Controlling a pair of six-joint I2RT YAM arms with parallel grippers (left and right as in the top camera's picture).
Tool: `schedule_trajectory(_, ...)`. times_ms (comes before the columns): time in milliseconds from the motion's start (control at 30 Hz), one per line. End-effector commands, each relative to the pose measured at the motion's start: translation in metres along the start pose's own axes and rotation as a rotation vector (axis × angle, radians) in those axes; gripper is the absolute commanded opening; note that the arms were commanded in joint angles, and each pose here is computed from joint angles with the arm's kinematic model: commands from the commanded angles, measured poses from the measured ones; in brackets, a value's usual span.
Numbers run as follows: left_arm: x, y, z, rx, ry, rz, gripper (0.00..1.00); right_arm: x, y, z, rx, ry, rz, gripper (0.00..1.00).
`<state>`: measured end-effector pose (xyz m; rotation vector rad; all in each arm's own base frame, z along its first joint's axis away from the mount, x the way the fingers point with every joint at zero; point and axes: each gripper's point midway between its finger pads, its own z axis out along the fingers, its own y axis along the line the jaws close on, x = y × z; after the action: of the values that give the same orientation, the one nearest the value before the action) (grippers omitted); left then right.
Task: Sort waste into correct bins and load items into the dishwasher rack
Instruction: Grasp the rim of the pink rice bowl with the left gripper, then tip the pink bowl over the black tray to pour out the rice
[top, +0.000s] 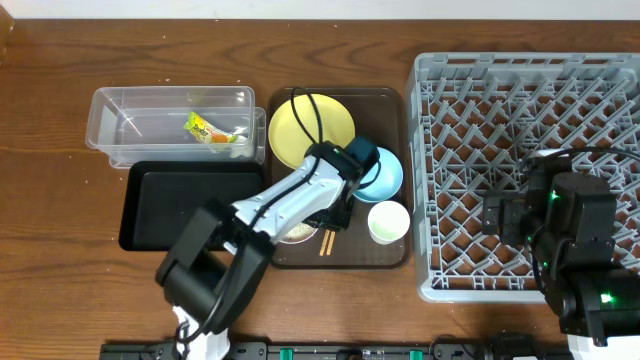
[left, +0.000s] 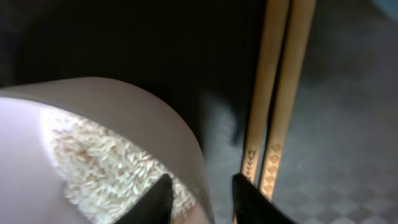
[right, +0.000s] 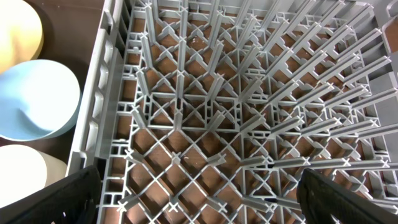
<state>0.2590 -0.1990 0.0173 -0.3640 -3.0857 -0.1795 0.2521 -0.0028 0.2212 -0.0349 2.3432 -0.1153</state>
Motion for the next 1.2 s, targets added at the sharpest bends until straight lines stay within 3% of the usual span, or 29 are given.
schedule_trajectory(0, 0.006, 0.001, 0.009, -0.018, 0.035, 0.003, 0.19, -0.006, -0.002, -0.005, 0.002, -0.017, 0.011, 0.99)
schedule_trajectory(100, 0.006, 0.002, 0.008, -0.018, 0.032, 0.003, 0.06, -0.005, -0.002, -0.004, 0.002, -0.012, 0.011, 0.99)
schedule_trajectory(433, -0.003, 0.005, -0.038, 0.035, -0.097, -0.006, 0.06, -0.005, -0.002, -0.004, 0.002, -0.012, 0.011, 0.99)
schedule_trajectory(667, -0.004, 0.032, -0.09, 0.114, -0.209, -0.074, 0.06, -0.004, -0.002, -0.004, 0.002, -0.011, 0.01, 0.99)
schedule_trajectory(1033, 0.0, 0.063, -0.158, 0.744, -0.296, 0.038, 0.06, -0.004, -0.002, -0.004, 0.002, -0.011, 0.01, 0.99)
schedule_trajectory(1167, 0.003, 0.089, -0.159, 0.914, -0.338, -0.02, 0.06, -0.004, -0.002, -0.004, 0.002, -0.011, 0.01, 0.99)
